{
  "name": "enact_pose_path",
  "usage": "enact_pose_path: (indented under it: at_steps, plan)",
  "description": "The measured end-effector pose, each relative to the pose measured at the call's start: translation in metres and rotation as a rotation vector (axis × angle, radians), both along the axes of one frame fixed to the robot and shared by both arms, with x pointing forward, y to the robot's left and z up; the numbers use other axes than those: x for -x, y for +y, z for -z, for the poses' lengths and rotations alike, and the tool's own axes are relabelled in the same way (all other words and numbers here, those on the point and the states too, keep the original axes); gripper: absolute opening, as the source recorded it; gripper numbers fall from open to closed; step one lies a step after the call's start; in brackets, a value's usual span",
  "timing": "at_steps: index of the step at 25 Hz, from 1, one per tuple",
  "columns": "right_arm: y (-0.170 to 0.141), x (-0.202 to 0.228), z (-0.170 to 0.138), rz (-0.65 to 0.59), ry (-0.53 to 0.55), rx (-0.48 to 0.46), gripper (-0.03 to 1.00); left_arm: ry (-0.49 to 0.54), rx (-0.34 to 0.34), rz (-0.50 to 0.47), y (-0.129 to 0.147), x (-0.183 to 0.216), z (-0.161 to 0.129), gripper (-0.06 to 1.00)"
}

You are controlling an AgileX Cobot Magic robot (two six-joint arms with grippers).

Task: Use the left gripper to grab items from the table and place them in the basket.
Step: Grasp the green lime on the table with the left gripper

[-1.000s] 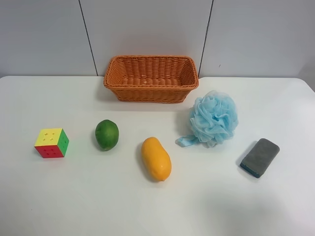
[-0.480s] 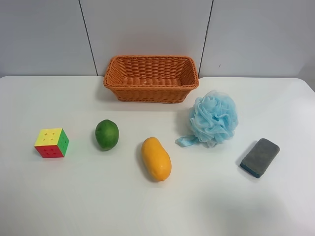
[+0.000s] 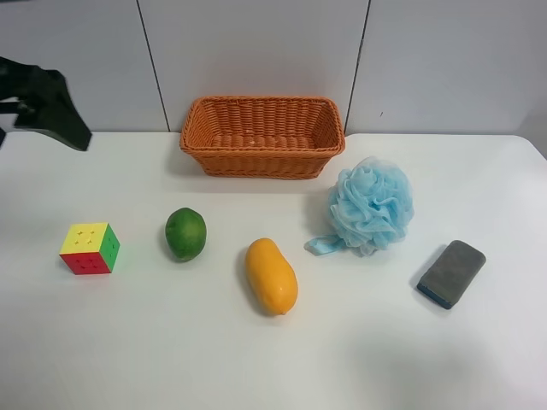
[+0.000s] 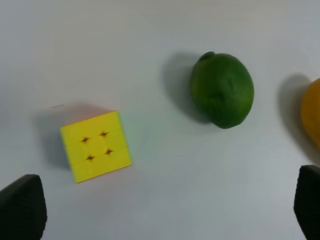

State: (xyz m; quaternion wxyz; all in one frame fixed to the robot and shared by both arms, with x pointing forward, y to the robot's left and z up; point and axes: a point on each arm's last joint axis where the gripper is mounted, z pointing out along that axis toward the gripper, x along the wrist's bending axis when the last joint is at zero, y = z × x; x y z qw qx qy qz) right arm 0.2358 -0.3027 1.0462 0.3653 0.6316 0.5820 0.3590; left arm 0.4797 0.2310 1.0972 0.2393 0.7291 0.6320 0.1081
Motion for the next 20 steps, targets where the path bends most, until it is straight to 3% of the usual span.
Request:
enact_pose_path:
  at_steps: [10,20]
  plan:
    - [0.000,0.000,0.000,0.000,0.000,0.000,0.99,0.196,-0.026,-0.017,-0.075,-0.048,0.099,0.99]
    - [0.000,0.000,0.000,0.000,0.000,0.000,0.99,0.240,-0.026,-0.045,-0.094,-0.074,0.171,0.99]
